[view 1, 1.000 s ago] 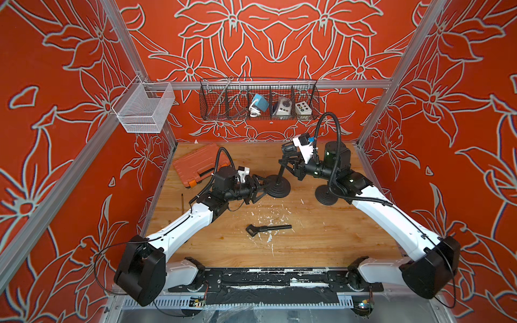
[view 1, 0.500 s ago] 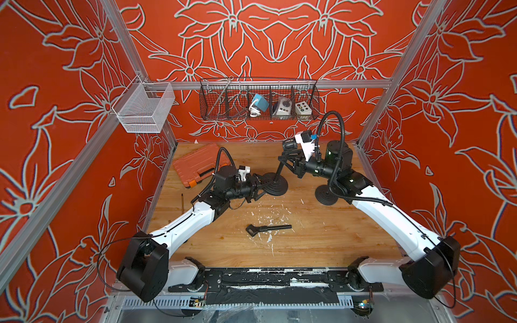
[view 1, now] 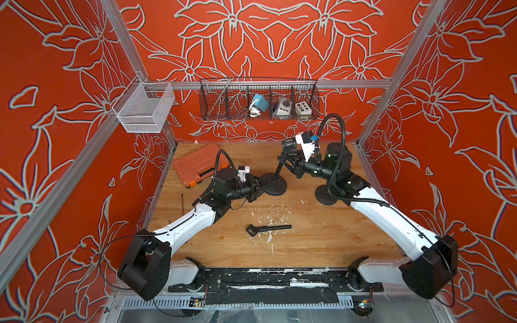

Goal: Assemble a microphone stand
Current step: Pick up the microphone stand at the center of the board, then screw the microphone stand pole into the microphone stand base.

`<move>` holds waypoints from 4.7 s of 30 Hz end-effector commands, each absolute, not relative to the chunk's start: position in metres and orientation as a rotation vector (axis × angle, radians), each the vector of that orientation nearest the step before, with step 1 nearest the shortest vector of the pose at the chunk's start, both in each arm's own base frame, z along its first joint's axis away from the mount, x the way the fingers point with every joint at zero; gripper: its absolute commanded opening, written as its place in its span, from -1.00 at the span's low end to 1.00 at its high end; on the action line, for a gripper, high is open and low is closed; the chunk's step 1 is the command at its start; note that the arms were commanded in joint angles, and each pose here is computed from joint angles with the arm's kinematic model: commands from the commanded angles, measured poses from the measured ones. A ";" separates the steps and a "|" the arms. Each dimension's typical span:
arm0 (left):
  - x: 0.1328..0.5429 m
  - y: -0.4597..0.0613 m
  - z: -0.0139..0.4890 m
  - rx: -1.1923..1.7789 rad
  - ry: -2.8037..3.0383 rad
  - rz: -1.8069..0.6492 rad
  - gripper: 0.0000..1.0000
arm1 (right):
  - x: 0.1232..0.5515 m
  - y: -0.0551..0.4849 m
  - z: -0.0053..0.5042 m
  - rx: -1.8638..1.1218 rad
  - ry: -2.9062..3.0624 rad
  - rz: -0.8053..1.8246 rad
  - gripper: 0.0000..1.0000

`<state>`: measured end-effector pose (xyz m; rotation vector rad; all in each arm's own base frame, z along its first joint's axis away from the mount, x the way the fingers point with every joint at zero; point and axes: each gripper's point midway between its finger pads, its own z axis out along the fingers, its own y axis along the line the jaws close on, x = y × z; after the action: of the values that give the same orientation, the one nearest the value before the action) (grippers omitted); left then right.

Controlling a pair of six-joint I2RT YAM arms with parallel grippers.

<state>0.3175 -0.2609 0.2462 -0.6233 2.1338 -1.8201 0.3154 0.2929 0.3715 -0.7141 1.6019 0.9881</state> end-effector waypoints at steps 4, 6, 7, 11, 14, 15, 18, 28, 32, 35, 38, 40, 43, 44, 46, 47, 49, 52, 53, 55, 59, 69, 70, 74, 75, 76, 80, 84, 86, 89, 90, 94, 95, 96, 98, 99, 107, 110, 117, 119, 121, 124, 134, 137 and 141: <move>0.328 -0.258 0.274 -0.588 1.980 -1.857 -1.00 | 0.320 0.283 0.387 -0.605 1.569 0.912 -1.00; 0.329 -0.257 0.276 -0.578 1.966 -1.848 -1.00 | 0.323 0.281 0.381 -0.575 1.608 0.867 -1.00; 0.329 -0.256 0.276 -0.574 1.963 -1.843 -1.00 | 0.325 0.279 0.378 -0.553 1.629 0.831 -1.00; 0.331 -0.254 0.274 -0.588 1.944 -1.837 -1.00 | 0.328 0.275 0.364 -0.494 1.730 0.655 -1.00; 0.332 -0.254 0.272 -0.590 1.941 -1.834 -1.00 | 0.329 0.274 0.358 -0.458 1.767 0.571 -1.00; 0.332 -0.254 0.273 -0.584 1.938 -1.833 -1.00 | 0.329 0.274 0.356 -0.452 1.782 0.547 -1.00; 0.332 -0.254 0.275 -0.569 1.930 -1.835 -1.00 | 0.331 0.276 0.351 -0.450 1.809 0.515 -1.00; 0.340 -0.244 0.266 -0.650 1.915 -1.809 -1.00 | 0.319 0.294 0.363 -0.620 1.736 0.659 -0.07; 0.347 -0.246 0.265 -0.643 1.914 -1.829 -1.00 | 0.311 0.296 0.377 -0.760 1.694 0.842 0.40; 0.353 -0.247 0.263 -0.655 1.901 -1.859 -1.00 | 0.303 0.293 0.379 -0.846 1.655 0.904 0.46; 0.358 -0.248 0.264 -0.646 1.889 -1.896 -1.00 | 0.293 0.290 0.371 -0.928 1.624 0.922 0.48; 0.358 -0.250 0.269 -0.621 1.889 -1.908 -1.00 | 0.293 0.285 0.361 -0.944 1.634 0.919 0.48; 0.354 -0.251 0.277 -0.572 1.885 -1.915 -1.00 | 0.297 0.277 0.345 -0.940 1.661 0.958 0.41; 0.352 -0.250 0.279 -0.554 1.881 -1.918 -1.00 | 0.298 0.275 0.341 -0.948 1.665 0.970 0.38; 0.346 -0.250 0.285 -0.513 1.868 -1.927 -1.00 | 0.298 0.275 0.328 -0.989 1.673 0.970 0.36; 0.343 -0.249 0.288 -0.495 1.860 -1.933 -1.00 | 0.300 0.275 0.321 -1.009 1.682 0.958 0.34; 0.336 -0.250 0.294 -0.440 1.854 -1.945 -1.00 | 0.300 0.276 0.310 -1.057 1.685 0.963 0.34; 0.328 -0.250 0.300 -0.398 1.861 -1.955 -1.00 | 0.302 0.280 0.308 -1.082 1.651 1.029 0.33; 0.326 -0.250 0.301 -0.390 1.864 -1.956 -1.00 | 0.302 0.282 0.307 -1.091 1.642 1.053 0.31; 0.322 -0.250 0.303 -0.380 1.867 -1.958 -1.00 | 0.302 0.285 0.307 -1.106 1.624 1.094 0.25; 0.318 -0.249 0.303 -0.376 1.878 -1.961 -1.00 | 0.305 0.291 0.308 -1.097 1.573 1.147 0.00; 0.314 -0.250 0.304 -0.370 1.893 -1.969 -1.00 | 0.306 0.302 0.318 -1.103 1.435 1.240 -0.06; 0.314 -0.250 0.305 -0.367 1.893 -1.971 -1.00 | 0.305 0.302 0.319 -1.103 1.425 1.245 -0.06; 0.314 -0.250 0.305 -0.368 1.898 -1.976 -1.00 | 0.306 0.305 0.322 -1.094 1.394 1.258 -0.08; 0.313 -0.251 0.305 -0.366 1.901 -1.979 -1.00 | 0.307 0.306 0.322 -1.094 1.389 1.263 -0.09; 0.313 -0.251 0.304 -0.371 1.905 -1.981 -1.00 | 0.305 0.307 0.322 -1.100 1.379 1.269 -0.10; 0.315 -0.253 0.305 -0.374 1.907 -1.992 -1.00 | 0.302 0.313 0.320 -1.117 1.359 1.272 -0.14; 0.315 -0.253 0.305 -0.377 1.912 -2.000 -1.00 | 0.302 0.316 0.318 -1.112 1.348 1.277 -0.28; 0.315 -0.254 0.305 -0.382 1.915 -2.002 -1.00 | 0.302 0.317 0.316 -1.110 1.348 1.281 -0.35; 0.317 -0.254 0.303 -0.407 1.929 -2.006 -1.00 | 0.302 0.319 0.312 -1.106 1.353 1.278 -0.41; 0.318 -0.254 0.301 -0.417 1.937 -2.008 -1.00 | 0.302 0.320 0.310 -1.106 1.357 1.279 -0.42; 0.320 -0.256 0.300 -0.424 1.939 -2.018 -1.00 | 0.302 0.320 0.303 -1.095 1.375 1.253 -0.65; 0.320 -0.256 0.300 -0.426 1.936 -2.020 -1.00 | 0.302 0.320 0.302 -1.095 1.379 1.245 -0.75; 0.321 -0.256 0.300 -0.427 1.934 -2.017 -1.00 | 0.301 0.321 0.299 -1.096 1.390 1.242 -0.86; 0.322 -0.256 0.300 -0.429 1.935 -2.017 -1.00 | 0.301 0.322 0.295 -1.096 1.402 1.231 -1.00; 0.323 -0.256 0.300 -0.430 1.933 -2.017 -1.00 | 0.301 0.322 0.293 -1.095 1.408 1.226 -1.00; 0.331 -0.255 0.302 -0.457 1.913 -2.027 -1.00 | 0.326 0.310 0.265 -0.815 1.632 0.955 -1.00; 0.334 -0.254 0.304 -0.455 1.892 -2.041 -1.00 | 0.336 0.300 0.243 -0.643 1.794 0.735 -1.00; 0.341 -0.249 0.296 -0.501 1.900 -2.036 -1.00 | 0.333 0.292 0.234 -0.501 1.914 0.439 -1.00; 0.343 -0.246 0.294 -0.519 1.896 -2.027 -1.00 | 0.326 0.298 0.243 -0.543 1.880 0.505 -0.89; 0.345 -0.243 0.289 -0.543 1.909 -2.016 -1.00 | 0.314 0.306 0.255 -0.632 1.834 0.612 -0.22; 0.346 -0.239 0.285 -0.549 1.915 -2.004 -1.00 | 0.297 0.312 0.277 -0.775 1.726 0.772 0.25; 0.334 -0.235 0.285 -0.483 1.940 -2.038 -1.00 | 0.272 0.296 0.291 -1.079 1.515 1.057 0.25; 0.325 -0.236 0.289 -0.428 1.951 -2.052 -1.00 | 0.270 0.299 0.292 -1.148 1.477 1.105 0.18; 0.315 -0.237 0.292 -0.361 1.973 -2.061 -1.00 | 0.278 0.308 0.299 -1.156 1.434 1.154 0.15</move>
<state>0.3322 -0.2360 0.2465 -0.6254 2.0745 -2.0002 0.2876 0.2991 0.2809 -1.0681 1.5577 1.0770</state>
